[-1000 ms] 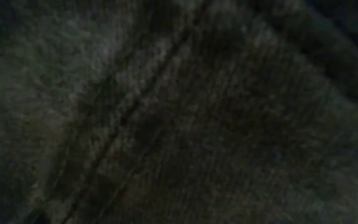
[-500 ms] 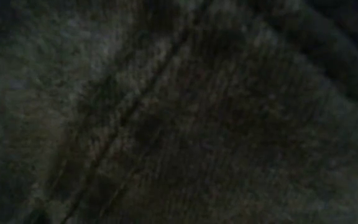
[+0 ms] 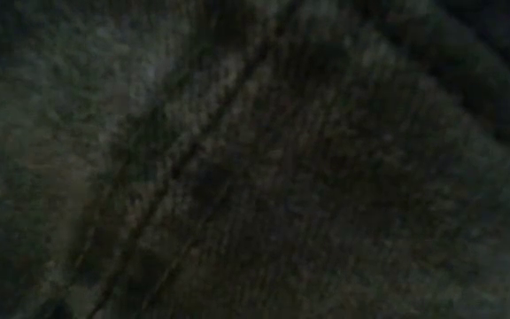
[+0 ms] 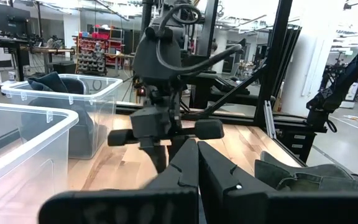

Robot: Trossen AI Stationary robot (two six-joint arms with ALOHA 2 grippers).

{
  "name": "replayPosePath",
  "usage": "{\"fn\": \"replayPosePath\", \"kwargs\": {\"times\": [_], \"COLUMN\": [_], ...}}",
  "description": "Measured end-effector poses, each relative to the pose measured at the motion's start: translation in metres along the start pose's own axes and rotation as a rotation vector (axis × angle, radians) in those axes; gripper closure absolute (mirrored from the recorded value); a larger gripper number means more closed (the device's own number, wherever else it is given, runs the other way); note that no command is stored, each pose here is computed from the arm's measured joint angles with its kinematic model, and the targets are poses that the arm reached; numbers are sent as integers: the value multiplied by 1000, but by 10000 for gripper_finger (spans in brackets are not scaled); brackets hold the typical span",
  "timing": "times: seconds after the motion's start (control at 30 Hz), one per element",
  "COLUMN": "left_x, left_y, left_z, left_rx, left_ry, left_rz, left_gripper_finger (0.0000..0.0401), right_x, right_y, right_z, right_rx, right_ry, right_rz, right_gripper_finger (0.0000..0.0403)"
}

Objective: Pick & Place hat
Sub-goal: Put the blue cap into the right transparent bin

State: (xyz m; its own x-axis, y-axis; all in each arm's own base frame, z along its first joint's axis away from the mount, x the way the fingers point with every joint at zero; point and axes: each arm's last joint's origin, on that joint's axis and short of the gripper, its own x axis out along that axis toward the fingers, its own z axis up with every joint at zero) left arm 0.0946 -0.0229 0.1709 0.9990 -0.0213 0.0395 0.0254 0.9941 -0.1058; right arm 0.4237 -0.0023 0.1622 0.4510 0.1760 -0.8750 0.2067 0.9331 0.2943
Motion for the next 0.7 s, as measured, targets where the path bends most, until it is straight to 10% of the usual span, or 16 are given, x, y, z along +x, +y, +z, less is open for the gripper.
{"fn": "replayPosePath", "kwargs": {"times": [0.23,0.7], "left_x": [0,0], "left_y": [0,0], "left_z": [0,0], "left_rx": [0,0], "left_ry": [0,1], "left_rz": [0,0], "left_gripper_finger": [401,401], "right_x": [-9,-148], "right_y": [4,35], "right_z": [4,9], "right_rx": [-27,-118], "right_ry": [-10,17], "right_rz": [1,-196], "right_gripper_finger": [390,390]}}
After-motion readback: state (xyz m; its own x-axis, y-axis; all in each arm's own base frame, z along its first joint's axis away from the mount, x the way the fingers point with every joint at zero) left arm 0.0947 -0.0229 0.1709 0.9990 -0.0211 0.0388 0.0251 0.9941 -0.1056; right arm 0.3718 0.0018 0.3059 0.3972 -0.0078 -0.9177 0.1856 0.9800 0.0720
